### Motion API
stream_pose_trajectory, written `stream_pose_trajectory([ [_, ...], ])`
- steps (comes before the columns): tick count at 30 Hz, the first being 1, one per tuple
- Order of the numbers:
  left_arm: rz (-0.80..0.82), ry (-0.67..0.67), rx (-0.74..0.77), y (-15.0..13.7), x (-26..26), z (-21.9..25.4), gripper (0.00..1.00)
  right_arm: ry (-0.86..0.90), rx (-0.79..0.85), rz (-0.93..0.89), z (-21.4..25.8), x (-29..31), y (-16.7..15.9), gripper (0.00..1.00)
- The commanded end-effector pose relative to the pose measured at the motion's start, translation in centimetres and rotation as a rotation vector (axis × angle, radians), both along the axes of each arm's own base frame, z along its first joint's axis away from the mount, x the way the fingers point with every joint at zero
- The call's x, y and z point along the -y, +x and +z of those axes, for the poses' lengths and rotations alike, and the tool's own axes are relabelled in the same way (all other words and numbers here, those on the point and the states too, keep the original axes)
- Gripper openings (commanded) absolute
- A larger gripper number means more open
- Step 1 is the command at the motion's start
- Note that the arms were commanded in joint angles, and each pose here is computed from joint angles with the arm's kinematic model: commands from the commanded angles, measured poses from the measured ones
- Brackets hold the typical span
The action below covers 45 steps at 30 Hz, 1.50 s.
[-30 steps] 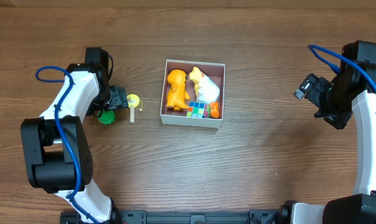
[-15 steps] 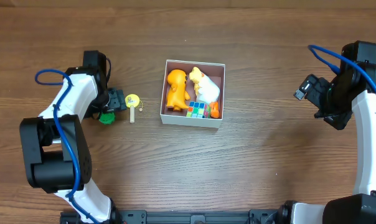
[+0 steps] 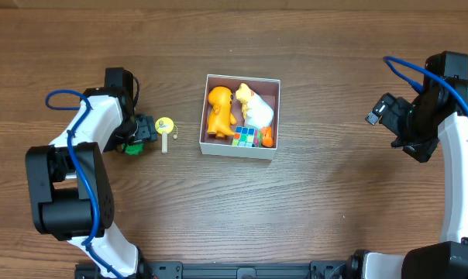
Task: Pack container
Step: 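Move left gripper back and grasp the green round toy, then place the green toy into the box and withdraw left gripper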
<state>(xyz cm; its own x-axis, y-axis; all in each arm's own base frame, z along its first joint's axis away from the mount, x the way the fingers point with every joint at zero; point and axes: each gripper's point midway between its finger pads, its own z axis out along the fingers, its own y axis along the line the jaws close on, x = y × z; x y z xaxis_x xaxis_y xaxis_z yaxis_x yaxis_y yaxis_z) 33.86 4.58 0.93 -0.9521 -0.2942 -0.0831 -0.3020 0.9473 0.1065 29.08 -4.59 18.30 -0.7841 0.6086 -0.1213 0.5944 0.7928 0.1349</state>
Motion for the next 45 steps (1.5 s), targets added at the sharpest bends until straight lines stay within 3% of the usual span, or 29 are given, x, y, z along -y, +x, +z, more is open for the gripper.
stream_pose_trajectory([
  [1, -0.014, -0.013, -0.032, -0.9, 0.0, -1.5, 0.88, -0.008, 0.010, 0.000, 0.2, 0.1, 0.0, 1.00],
  [5, -0.015, -0.009, -0.025, -0.7, -0.1, -1.6, 0.86, -0.015, 0.008, -0.001, 0.2, 0.3, 0.0, 1.00],
  [9, -0.015, -0.009, -0.017, -0.5, -0.1, -1.7, 0.77, -0.017, 0.008, -0.001, 0.2, 0.3, 0.0, 1.00],
  [15, -0.015, -0.010, -0.024, -1.0, 0.0, -2.5, 0.76, -0.038, 0.004, -0.005, 0.2, 0.7, -0.1, 1.00],
  [22, -0.015, -0.011, -0.045, -1.8, 0.0, -2.8, 0.63, -0.038, 0.007, -0.005, 0.2, 0.7, 0.0, 1.00],
  [37, -0.014, -0.021, -0.092, -2.9, 0.2, -2.8, 0.57, -0.038, 0.007, -0.005, 0.2, 0.7, 0.0, 1.00],
  [41, -0.015, -0.042, -0.104, -3.1, 0.6, -2.6, 0.44, -0.038, 0.008, -0.005, 0.2, 0.7, 0.0, 1.00],
  [45, -0.015, -0.048, -0.113, -3.0, 0.6, -2.0, 0.38, -0.038, 0.012, -0.005, 0.2, 0.7, 0.1, 1.00],
])
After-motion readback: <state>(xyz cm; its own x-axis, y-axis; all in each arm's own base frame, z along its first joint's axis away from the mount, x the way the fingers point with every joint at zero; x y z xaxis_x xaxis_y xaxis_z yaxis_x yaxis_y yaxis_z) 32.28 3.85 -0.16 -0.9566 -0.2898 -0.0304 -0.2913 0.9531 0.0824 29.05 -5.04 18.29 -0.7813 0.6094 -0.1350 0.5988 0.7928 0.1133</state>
